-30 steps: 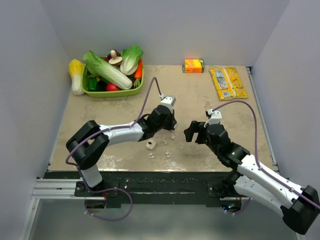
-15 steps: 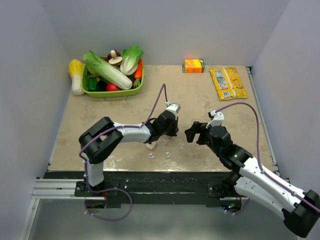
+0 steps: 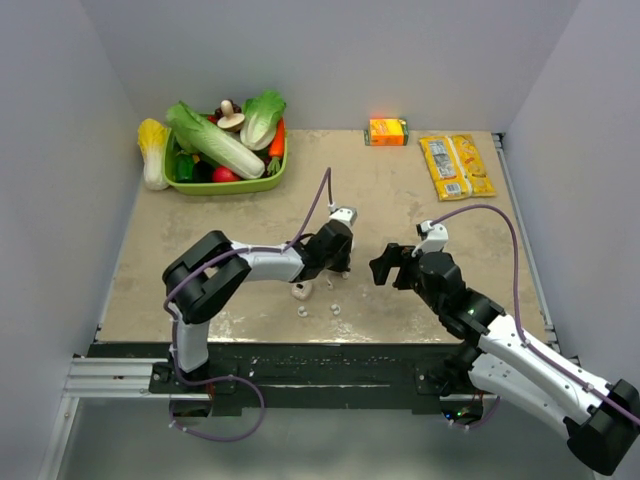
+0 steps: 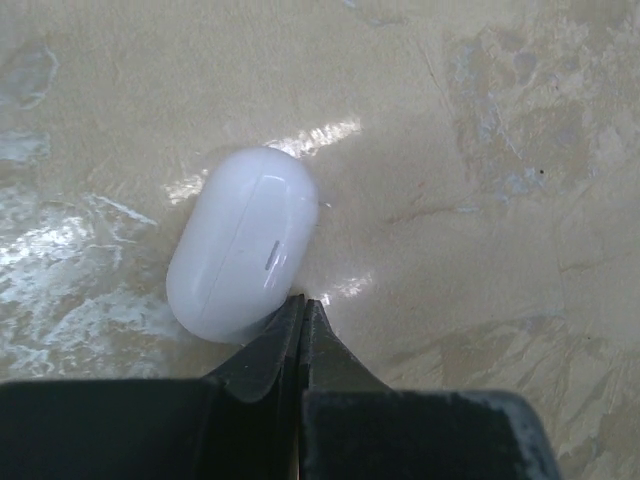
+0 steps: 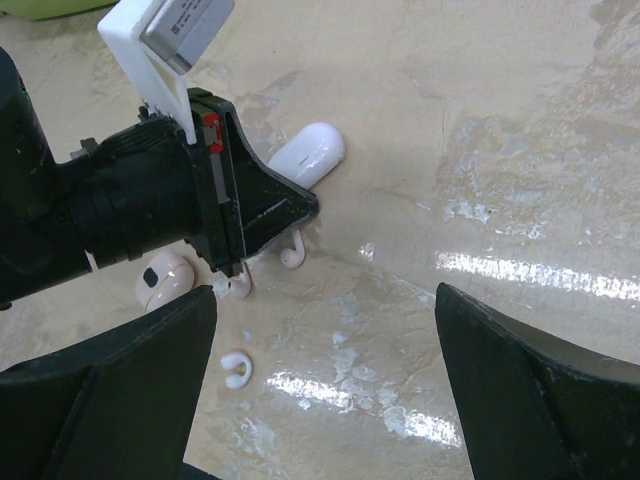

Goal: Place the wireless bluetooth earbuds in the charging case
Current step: Adjust the charging case at the center of the board.

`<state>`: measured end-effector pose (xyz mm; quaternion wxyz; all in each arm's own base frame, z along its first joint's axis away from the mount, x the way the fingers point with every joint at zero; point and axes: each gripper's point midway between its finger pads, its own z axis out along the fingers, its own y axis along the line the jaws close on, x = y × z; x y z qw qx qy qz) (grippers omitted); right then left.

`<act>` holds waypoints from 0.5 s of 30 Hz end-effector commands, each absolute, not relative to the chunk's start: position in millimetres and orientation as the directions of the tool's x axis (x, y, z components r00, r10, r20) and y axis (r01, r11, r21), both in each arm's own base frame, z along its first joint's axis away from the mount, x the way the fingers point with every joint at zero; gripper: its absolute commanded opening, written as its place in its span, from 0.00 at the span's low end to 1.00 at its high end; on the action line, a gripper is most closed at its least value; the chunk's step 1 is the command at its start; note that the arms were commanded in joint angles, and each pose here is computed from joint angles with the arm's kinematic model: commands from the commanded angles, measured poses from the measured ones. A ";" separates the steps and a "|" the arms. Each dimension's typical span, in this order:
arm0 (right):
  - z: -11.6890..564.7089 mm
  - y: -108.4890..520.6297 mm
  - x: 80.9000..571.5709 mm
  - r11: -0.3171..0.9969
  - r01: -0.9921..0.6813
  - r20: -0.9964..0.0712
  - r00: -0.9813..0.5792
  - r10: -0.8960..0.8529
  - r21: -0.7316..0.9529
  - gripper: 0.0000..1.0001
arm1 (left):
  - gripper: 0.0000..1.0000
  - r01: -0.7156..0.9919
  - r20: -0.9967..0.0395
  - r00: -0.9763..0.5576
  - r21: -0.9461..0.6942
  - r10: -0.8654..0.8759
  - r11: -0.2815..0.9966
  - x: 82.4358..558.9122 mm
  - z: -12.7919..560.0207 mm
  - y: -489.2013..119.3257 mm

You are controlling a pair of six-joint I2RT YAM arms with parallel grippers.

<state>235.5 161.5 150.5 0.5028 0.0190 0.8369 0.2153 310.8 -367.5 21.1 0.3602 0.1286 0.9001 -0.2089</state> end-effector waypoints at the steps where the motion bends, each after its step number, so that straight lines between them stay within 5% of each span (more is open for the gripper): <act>1: 154.4 161.7 236.9 0.901 -0.179 -0.835 -0.479 0.271 0.395 0.93 | 0.00 0.294 -0.690 -0.722 -0.242 0.049 0.925 323.1 17.3 -330.3; 15: 156.8 161.8 234.3 0.895 -0.191 -0.836 -0.474 0.277 0.404 0.93 | 0.00 0.227 -0.718 -0.696 -0.204 0.012 0.952 363.4 33.0 -293.5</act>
